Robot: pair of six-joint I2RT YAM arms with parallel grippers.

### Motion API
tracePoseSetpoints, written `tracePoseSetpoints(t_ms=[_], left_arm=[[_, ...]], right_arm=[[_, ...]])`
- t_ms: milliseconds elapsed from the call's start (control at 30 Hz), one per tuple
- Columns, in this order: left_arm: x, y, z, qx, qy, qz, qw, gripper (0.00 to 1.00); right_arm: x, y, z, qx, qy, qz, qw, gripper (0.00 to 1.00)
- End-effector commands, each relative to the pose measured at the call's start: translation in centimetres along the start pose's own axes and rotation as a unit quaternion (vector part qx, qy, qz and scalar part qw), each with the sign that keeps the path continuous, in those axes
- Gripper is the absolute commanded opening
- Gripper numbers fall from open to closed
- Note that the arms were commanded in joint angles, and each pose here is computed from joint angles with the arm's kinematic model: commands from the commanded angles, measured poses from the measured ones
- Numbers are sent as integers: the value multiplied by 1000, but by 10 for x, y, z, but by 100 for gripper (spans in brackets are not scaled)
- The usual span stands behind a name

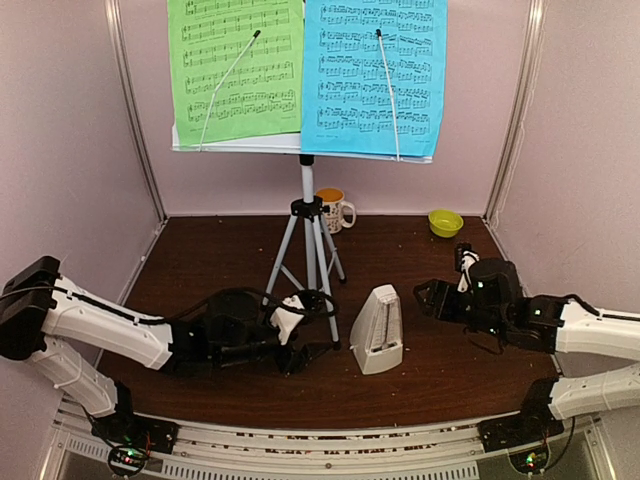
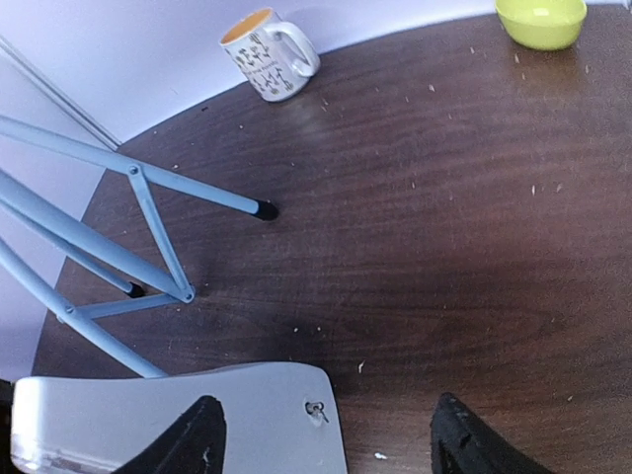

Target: Set up the instrument practice props

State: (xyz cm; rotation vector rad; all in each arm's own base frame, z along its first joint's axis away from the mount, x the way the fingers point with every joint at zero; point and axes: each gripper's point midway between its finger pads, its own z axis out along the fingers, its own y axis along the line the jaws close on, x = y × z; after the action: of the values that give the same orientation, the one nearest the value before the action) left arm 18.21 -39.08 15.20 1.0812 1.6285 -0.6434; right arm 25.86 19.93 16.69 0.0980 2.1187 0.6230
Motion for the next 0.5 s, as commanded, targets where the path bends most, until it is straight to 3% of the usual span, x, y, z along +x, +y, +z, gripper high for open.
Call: tracePoseSetpoints(t_ms=[0, 167, 367, 467], left_arm=[[-19, -9, 7, 33, -20, -2, 999, 61], [-22, -5, 6, 27, -22, -6, 999, 58], [-24, -1, 2, 25, -28, -26, 999, 59], [-33, 3, -3, 20, -41, -48, 998, 64]], right_arm=[[34, -17, 16, -3, 60, -9, 998, 64], [58, -26, 32, -14, 83, -5, 996, 44], [86, -10, 47, -71, 123, 8, 990, 38], [99, -1, 48, -88, 137, 9, 987, 37]])
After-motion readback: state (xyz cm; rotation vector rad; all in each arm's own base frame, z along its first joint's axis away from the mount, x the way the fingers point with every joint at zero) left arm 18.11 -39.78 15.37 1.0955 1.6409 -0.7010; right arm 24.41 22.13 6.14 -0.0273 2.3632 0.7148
